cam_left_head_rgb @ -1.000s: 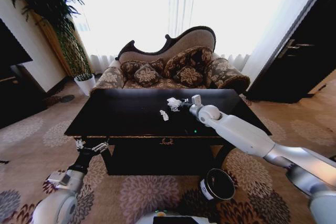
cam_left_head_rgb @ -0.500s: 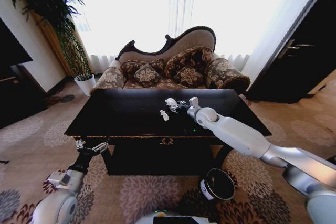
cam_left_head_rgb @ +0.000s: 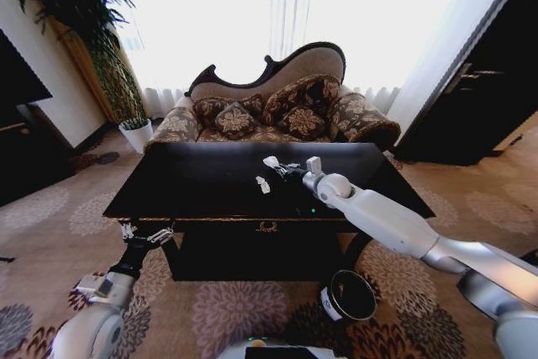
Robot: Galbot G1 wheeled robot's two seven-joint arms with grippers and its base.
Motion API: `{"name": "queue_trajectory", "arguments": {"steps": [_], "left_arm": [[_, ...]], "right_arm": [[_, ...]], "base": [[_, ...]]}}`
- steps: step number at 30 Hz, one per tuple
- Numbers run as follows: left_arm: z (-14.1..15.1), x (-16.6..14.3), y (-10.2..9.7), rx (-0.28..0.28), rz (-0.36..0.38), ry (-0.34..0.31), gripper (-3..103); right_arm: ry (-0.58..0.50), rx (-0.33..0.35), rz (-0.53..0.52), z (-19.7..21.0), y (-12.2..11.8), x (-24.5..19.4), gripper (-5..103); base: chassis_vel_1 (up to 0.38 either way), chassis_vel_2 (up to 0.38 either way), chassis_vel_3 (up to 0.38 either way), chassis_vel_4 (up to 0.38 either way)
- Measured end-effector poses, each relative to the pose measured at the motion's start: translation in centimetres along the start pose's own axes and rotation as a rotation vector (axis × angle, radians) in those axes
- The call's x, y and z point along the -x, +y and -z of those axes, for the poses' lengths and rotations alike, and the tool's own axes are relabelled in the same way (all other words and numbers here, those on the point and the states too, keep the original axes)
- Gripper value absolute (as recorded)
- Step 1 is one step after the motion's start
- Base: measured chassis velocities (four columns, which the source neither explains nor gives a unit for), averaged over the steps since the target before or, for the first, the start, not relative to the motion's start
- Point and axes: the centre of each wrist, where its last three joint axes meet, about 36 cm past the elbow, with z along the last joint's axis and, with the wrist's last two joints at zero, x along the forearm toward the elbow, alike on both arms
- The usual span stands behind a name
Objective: Move to the front of the table and place the trash on the table into the trash bin.
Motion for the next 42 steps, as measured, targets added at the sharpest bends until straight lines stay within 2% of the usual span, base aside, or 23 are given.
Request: {"name": "queue_trajectory", "arguments": {"steps": [13,22,27,35,42], "left_arm": [[0.0,0.0,0.0,0.000,0.000,0.000,100],[0.0,0.0,0.0,0.000,0.000,0.000,100],[0.0,0.0,0.0,0.000,0.000,0.000,100],[0.0,0.0,0.0,0.000,0.000,0.000,100],[0.0,0.0,0.0,0.000,0.000,0.000,100]], "right_arm": [[-0.023,0.017,-0.006,0.7,-0.2,-0.8,0],[-0.091,0.034,-0.054,-0.1,-1.1,-4.2,0],[-0.112,0.024,-0.104,-2.3,-2.2,-7.8,0],[-0.186,0.009,-0.191,-2.8,-3.5,-12.6,0],[-0.211,0.046,-0.281,-6.3,-3.8,-17.2,0]], "base": [[0.000,0.000,0.000,0.000],[0.000,0.000,0.000,0.000],[0.000,0.000,0.000,0.000],[0.000,0.000,0.000,0.000],[0.000,0.000,0.000,0.000]]}}
